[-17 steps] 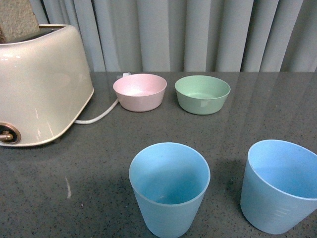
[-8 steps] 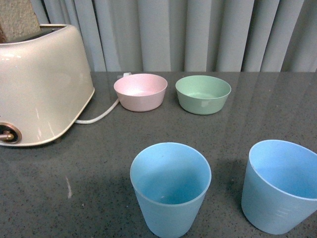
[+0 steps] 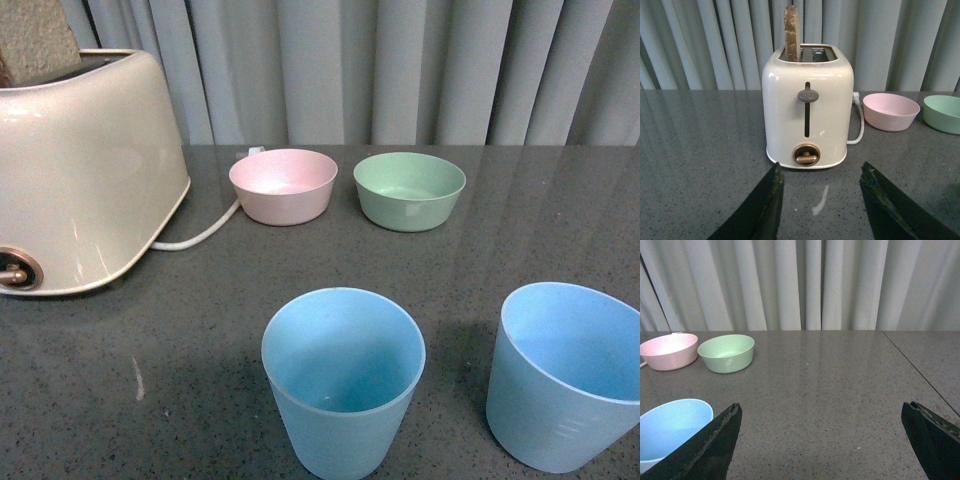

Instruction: Stack blue cups with both arms

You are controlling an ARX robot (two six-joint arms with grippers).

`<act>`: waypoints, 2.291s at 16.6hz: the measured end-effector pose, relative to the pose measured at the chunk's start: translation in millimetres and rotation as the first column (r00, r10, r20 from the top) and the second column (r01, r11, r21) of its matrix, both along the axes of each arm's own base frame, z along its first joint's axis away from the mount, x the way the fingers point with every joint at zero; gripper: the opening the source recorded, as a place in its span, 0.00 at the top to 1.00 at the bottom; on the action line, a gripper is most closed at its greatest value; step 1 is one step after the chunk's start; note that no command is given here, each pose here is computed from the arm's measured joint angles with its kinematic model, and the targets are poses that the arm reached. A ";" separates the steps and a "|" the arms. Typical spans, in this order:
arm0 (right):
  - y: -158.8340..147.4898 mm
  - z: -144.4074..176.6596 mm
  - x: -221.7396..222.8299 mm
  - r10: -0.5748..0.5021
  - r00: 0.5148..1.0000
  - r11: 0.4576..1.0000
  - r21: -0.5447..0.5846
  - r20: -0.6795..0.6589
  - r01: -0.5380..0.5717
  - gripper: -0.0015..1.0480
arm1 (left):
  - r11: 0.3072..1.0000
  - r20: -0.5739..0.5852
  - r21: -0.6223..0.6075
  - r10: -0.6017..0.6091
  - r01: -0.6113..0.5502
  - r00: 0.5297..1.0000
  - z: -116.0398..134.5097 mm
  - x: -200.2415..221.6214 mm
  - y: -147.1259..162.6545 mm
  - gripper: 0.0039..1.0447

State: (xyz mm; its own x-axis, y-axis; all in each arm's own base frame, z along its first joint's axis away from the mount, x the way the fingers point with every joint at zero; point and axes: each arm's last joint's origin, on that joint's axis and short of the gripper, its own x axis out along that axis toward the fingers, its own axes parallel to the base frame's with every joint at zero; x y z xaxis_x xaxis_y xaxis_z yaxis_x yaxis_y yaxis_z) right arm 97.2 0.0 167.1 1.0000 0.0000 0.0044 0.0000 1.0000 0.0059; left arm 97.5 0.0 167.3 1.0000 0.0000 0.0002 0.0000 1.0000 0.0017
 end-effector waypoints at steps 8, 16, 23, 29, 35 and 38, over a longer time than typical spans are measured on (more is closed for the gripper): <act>-10.4 66.1 25.2 -0.033 0.999 0.986 0.163 -0.026 0.037 0.06 | 1.000 0.000 0.000 0.000 0.000 1.000 0.0 0.0 0.0 0.07; 41.9 70.6 114.8 0.309 0.754 0.950 0.233 -0.580 -0.210 0.06 | 1.000 0.000 0.000 0.000 0.000 1.000 0.0 0.0 0.0 0.06; 57.2 32.0 124.6 0.271 0.654 0.962 0.205 -0.706 -0.178 0.06 | 1.000 0.000 0.000 0.000 0.000 1.000 0.0 0.0 0.0 0.06; 65.8 24.3 134.2 0.235 0.639 0.972 0.173 -0.733 -0.159 0.54 | 1.000 0.000 0.000 0.000 0.000 1.000 0.0 0.0 0.0 0.06; 73.0 33.4 138.6 0.237 0.650 0.972 0.174 -0.722 -0.160 0.98 | 1.000 0.000 0.000 0.000 0.000 1.000 0.0 0.0 0.0 0.06; 74.0 34.7 138.8 0.233 0.651 0.972 0.172 -0.722 -0.158 0.98 | 1.000 0.000 0.000 0.000 0.000 1.000 0.0 0.0 0.0 0.06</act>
